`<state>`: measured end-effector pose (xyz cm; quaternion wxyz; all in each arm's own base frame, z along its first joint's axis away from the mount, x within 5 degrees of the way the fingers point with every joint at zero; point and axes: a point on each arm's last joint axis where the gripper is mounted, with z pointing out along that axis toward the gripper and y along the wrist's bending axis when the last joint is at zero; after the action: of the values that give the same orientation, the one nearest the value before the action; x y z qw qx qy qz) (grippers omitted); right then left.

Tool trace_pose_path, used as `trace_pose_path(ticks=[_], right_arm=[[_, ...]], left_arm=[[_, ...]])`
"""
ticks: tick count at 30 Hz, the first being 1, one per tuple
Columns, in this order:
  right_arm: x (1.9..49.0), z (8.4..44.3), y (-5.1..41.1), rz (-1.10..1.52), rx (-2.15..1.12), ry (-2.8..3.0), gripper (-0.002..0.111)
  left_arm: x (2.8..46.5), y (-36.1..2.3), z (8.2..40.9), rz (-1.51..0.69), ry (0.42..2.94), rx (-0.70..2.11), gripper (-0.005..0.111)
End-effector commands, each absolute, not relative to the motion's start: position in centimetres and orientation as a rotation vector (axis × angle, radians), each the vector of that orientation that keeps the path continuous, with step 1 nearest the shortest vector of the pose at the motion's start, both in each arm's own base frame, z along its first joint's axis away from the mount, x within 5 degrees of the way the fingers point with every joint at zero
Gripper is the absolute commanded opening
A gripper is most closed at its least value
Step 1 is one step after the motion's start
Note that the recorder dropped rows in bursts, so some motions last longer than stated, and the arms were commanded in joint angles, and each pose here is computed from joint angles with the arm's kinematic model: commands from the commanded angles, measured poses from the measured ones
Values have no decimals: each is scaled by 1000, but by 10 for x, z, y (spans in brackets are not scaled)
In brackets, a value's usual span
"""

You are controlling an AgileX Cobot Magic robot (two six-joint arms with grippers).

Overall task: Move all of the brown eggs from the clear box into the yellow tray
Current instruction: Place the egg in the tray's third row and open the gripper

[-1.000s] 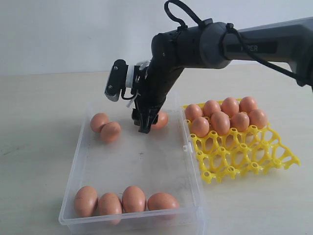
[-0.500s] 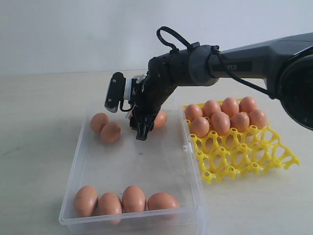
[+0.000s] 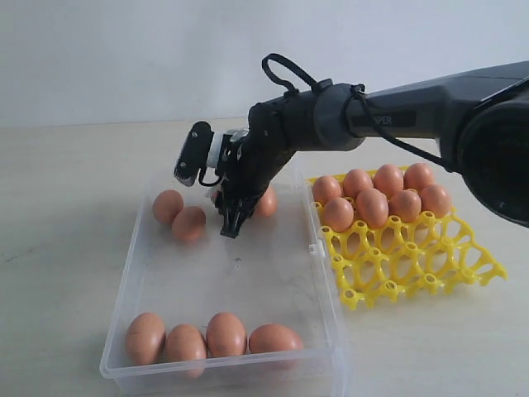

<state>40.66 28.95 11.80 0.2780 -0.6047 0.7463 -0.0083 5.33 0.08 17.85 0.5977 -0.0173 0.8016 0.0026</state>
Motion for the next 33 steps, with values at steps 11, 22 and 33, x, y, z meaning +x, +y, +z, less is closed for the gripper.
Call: trace_pose_path(ticks=[11, 22, 33], right_arm=[[289, 181, 166, 329, -514, 1951, 0], [263, 147, 126, 358, -308, 2045, 0], [263, 121, 124, 449, -102, 2193, 0]], left_arm=[[53, 0, 181, -6, 1836, -44, 0], [53, 0, 181, -6, 1836, -44, 0], [53, 0, 181, -6, 1836, -44, 0]])
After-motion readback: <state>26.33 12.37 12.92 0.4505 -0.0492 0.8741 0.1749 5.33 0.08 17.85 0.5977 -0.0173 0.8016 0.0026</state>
